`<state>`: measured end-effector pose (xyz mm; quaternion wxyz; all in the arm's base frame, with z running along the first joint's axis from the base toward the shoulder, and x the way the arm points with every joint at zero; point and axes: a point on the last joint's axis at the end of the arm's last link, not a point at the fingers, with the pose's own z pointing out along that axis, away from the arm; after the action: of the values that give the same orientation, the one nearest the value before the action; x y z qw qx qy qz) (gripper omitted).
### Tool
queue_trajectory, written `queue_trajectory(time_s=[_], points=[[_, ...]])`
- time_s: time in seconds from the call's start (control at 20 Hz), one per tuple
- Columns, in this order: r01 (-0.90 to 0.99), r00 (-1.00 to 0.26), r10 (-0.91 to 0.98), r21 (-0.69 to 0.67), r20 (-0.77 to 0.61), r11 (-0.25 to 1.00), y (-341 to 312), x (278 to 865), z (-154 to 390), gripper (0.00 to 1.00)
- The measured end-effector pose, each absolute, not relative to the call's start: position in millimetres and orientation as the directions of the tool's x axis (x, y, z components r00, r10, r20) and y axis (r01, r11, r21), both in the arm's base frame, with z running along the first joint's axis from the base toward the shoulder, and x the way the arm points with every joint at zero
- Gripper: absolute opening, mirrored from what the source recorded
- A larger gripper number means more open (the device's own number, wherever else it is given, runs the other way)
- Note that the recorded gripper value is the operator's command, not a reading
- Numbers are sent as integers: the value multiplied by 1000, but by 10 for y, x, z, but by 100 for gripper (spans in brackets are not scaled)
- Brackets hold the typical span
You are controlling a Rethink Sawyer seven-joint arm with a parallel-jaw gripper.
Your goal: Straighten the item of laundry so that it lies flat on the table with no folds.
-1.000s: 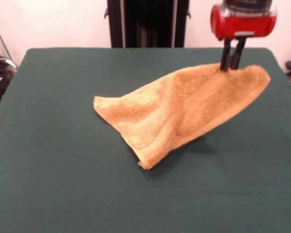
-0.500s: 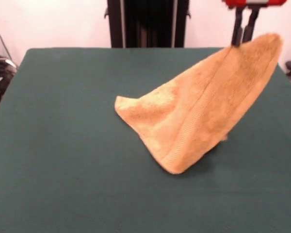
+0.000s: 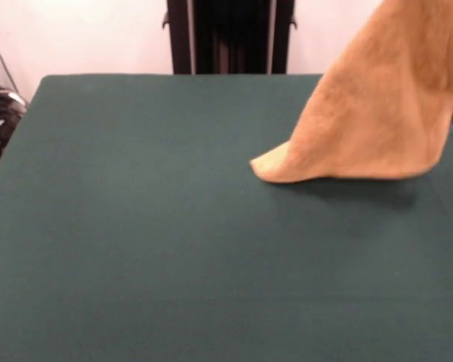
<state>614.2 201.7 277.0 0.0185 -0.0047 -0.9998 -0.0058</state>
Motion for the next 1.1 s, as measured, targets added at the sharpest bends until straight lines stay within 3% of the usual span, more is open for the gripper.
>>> queue_trajectory(time_s=[0.6,1.1], points=[[75,-997,76,59,-17,995,2026,6314,3698,0],[127,-985,134,73,-112,989,1708,6569,3812,0]])
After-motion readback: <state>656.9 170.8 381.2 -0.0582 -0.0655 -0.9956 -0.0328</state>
